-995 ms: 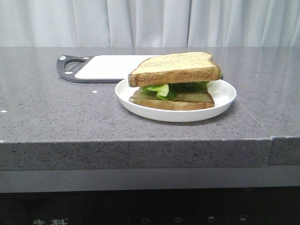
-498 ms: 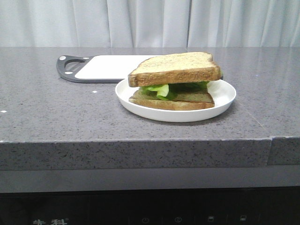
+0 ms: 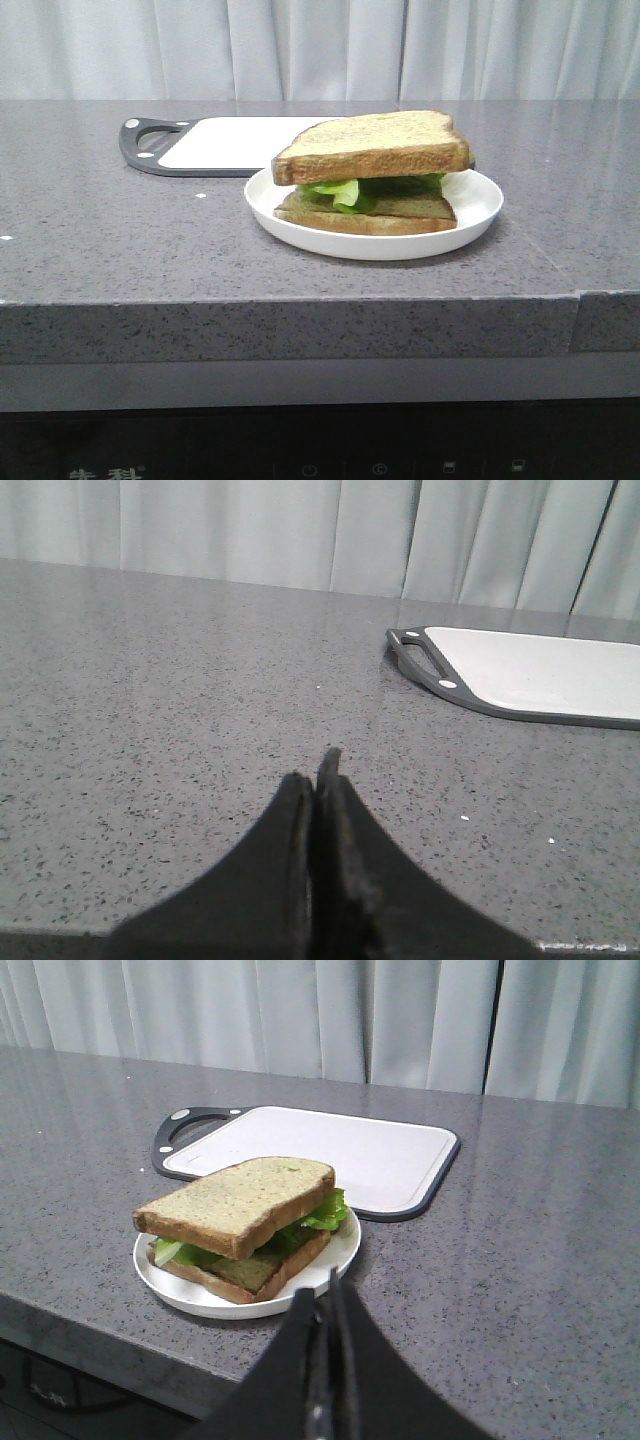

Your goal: Left arm grabs bread, right arm adds lettuce

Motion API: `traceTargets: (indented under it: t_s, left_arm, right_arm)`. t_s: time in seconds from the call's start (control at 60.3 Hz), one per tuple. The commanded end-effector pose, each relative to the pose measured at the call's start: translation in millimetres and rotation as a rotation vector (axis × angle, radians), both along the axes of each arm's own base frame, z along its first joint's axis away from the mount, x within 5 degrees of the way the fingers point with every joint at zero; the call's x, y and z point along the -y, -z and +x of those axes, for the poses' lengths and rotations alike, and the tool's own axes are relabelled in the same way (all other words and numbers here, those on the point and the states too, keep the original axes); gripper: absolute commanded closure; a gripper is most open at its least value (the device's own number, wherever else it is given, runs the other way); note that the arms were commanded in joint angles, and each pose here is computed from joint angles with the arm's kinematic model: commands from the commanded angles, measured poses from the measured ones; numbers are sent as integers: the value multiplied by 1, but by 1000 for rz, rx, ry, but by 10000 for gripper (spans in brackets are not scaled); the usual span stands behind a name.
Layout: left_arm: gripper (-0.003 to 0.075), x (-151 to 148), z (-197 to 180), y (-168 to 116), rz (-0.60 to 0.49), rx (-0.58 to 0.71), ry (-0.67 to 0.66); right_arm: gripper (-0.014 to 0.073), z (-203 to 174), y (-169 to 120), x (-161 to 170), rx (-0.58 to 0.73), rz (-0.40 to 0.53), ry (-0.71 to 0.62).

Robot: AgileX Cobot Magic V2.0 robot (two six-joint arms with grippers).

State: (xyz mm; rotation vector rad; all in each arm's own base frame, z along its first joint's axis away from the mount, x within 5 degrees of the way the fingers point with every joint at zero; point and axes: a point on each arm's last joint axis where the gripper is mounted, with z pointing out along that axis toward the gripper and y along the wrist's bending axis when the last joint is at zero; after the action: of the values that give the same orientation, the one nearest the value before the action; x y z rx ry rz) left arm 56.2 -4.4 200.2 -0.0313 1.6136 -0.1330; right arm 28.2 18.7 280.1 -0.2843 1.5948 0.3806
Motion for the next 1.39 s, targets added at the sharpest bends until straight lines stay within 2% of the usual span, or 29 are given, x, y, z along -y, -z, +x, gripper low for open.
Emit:
traceTargets:
  t_s: [0.0, 0.547, 0.697, 0.896, 0.995, 1.111, 1.377]
  left_arm:
    - [741, -1, -1, -8, -27, 105, -13]
    - [741, -1, -1, -8, -27, 105, -13]
    - [741, -1, -1, -8, -27, 105, -13]
    - [741, -1, -1, -8, -27, 105, -13]
    - [741, -1, -1, -8, -27, 103, -13]
    - [741, -1, -1, -8, -27, 103, -13]
    - [741, -1, -1, -8, -27, 105, -13]
  right_arm:
    - [656, -1, -15, 2, 87, 34, 21]
    - [656, 2, -12, 2, 107, 32, 34]
    - [656, 14, 10, 5, 139, 25, 152]
    - [656, 24, 55, 13, 82, 2, 323]
    - [656, 25, 71, 15, 56, 45, 371]
    - [656, 27, 79, 17, 49, 97, 397]
    - [656, 27, 80, 17, 42, 89, 396]
